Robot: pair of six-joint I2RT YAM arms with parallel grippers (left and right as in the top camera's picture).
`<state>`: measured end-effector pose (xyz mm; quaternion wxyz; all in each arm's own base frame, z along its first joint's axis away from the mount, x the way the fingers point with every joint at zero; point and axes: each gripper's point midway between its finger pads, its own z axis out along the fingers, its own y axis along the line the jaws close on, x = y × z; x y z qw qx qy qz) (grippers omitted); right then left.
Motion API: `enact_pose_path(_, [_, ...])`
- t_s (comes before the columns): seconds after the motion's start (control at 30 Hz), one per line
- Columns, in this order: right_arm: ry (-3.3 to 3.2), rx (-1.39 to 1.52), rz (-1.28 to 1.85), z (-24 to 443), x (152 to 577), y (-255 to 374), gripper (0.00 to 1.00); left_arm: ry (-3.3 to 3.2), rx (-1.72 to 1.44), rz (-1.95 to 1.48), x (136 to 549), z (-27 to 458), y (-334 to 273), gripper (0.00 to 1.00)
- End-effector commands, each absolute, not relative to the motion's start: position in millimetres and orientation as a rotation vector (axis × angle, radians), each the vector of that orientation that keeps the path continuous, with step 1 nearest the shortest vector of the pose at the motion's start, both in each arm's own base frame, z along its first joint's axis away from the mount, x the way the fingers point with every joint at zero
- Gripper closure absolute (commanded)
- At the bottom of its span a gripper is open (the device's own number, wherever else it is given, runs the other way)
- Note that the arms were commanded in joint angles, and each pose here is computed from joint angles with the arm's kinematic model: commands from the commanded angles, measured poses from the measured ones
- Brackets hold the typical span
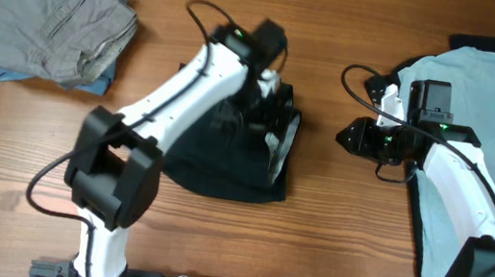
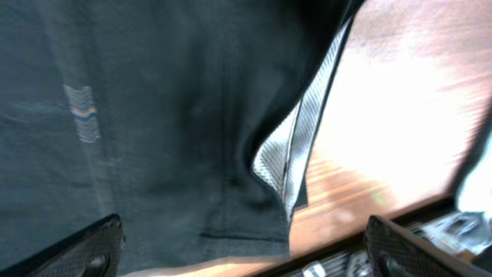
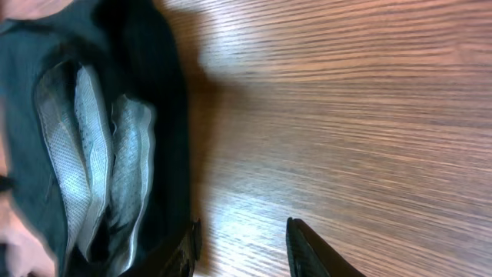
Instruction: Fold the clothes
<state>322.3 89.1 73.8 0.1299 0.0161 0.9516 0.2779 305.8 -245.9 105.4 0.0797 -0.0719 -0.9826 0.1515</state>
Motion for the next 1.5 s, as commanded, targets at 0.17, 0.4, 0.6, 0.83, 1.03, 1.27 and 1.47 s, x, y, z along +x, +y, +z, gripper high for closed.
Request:
enact_pose_path(0.17, [2.538,-0.755,1.086,104,278,210,0.85,-3.161,0.241,0.306,363,174,-103,0.75])
enact_pose_path(0.4, [2.636,-0.789,0.693,50,297,224,0.84,-2.942,0.009,0.799,336,106,-121,0.96])
enact_pose_path(0.6, [3.074,-0.322,0.296,-49,289,151,0.96,-2.794,0.006,0.757,282,50,-127,0.96])
enact_pose_path(0.83, [2.737,-0.326,0.444,74,322,155,0.95,-3.051,0.028,0.722,316,-9,-117,0.96])
enact_pose_path(1.03, [2.491,-0.339,0.549,156,320,163,0.92,-3.443,0.224,1.002,434,33,-125,0.96])
enact_pose_path(1.27, [2.749,0.008,0.21,112,296,108,0.17,-3.123,0.171,1.106,370,92,-144,0.82])
enact_pose_path(1.47, [2.58,-0.33,0.585,111,336,174,0.86,-2.903,0.11,0.948,291,60,-179,0.67])
